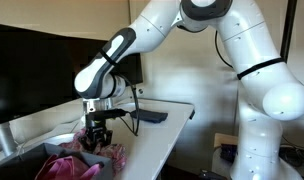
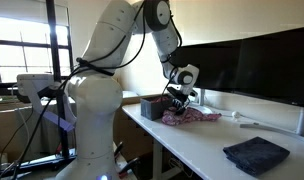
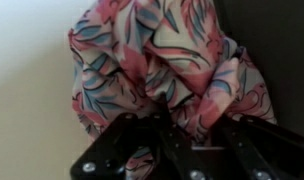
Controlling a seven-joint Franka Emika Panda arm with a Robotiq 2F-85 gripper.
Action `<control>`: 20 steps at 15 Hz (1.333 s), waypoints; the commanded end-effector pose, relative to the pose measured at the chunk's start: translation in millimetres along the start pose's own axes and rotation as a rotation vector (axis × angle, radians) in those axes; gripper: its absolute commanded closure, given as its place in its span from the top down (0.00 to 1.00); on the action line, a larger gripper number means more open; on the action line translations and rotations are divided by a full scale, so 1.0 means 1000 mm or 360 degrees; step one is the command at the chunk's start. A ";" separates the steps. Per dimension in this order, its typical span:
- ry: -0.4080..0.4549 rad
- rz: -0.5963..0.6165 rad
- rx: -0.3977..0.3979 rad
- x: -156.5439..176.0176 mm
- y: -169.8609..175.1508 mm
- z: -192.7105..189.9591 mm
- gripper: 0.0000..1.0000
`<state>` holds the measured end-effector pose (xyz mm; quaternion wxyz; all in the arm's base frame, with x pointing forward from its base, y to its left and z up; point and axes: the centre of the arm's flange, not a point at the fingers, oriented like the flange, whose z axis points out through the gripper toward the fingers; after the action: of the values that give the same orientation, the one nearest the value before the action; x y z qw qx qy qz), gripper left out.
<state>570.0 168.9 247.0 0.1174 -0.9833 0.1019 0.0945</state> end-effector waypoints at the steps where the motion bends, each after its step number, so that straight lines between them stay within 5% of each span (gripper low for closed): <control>1: 0.0052 -0.0011 0.0025 -0.018 -0.002 -0.035 0.12; 20: 0.0105 0.0075 -0.0244 -0.060 -0.064 -0.219 0.12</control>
<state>560.5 187.1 447.4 0.0494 -0.9899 0.1101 0.0742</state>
